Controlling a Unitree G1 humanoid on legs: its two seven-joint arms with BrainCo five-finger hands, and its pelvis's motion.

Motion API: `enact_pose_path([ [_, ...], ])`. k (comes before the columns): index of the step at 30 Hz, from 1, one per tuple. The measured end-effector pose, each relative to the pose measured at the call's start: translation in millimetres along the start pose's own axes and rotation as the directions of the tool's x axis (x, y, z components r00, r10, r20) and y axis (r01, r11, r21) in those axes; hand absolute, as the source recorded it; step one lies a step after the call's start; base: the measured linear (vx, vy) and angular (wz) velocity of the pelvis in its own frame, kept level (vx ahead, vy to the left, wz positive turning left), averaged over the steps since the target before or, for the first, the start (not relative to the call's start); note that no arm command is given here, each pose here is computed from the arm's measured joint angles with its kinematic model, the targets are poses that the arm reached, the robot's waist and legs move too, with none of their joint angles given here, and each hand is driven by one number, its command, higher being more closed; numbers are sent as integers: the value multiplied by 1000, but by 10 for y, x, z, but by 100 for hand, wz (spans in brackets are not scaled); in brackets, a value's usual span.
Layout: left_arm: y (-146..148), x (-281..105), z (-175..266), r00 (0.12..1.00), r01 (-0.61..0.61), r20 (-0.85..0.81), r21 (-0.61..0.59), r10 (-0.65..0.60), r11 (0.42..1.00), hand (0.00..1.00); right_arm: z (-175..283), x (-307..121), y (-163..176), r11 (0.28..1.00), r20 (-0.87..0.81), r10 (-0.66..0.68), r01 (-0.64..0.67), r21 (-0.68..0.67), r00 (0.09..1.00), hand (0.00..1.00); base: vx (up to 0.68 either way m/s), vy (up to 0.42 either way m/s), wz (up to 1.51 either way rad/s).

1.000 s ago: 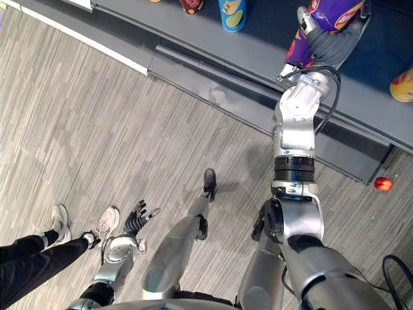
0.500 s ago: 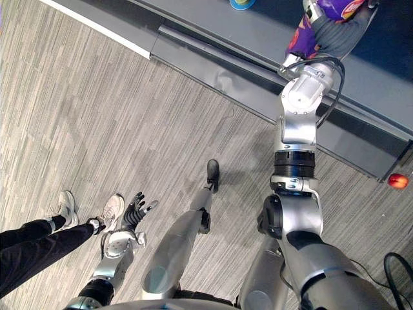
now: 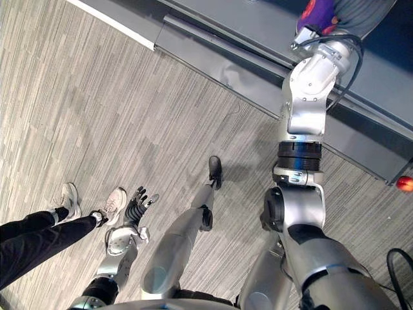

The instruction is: Put the gum and the chips on the shelf.

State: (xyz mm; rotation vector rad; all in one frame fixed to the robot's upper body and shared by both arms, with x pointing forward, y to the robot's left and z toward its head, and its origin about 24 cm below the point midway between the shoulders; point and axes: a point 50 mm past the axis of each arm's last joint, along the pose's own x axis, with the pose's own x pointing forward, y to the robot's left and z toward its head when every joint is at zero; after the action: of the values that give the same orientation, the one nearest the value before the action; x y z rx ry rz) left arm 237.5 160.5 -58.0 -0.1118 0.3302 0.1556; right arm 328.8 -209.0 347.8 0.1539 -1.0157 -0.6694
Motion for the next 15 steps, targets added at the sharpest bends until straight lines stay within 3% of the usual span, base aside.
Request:
enact_pose_path([
  [15,-108,1,75,999,30,34,-70,-27,997,0,38,98,-104,998,34,-21,23,-59,999,100,-20,-61,0],
])
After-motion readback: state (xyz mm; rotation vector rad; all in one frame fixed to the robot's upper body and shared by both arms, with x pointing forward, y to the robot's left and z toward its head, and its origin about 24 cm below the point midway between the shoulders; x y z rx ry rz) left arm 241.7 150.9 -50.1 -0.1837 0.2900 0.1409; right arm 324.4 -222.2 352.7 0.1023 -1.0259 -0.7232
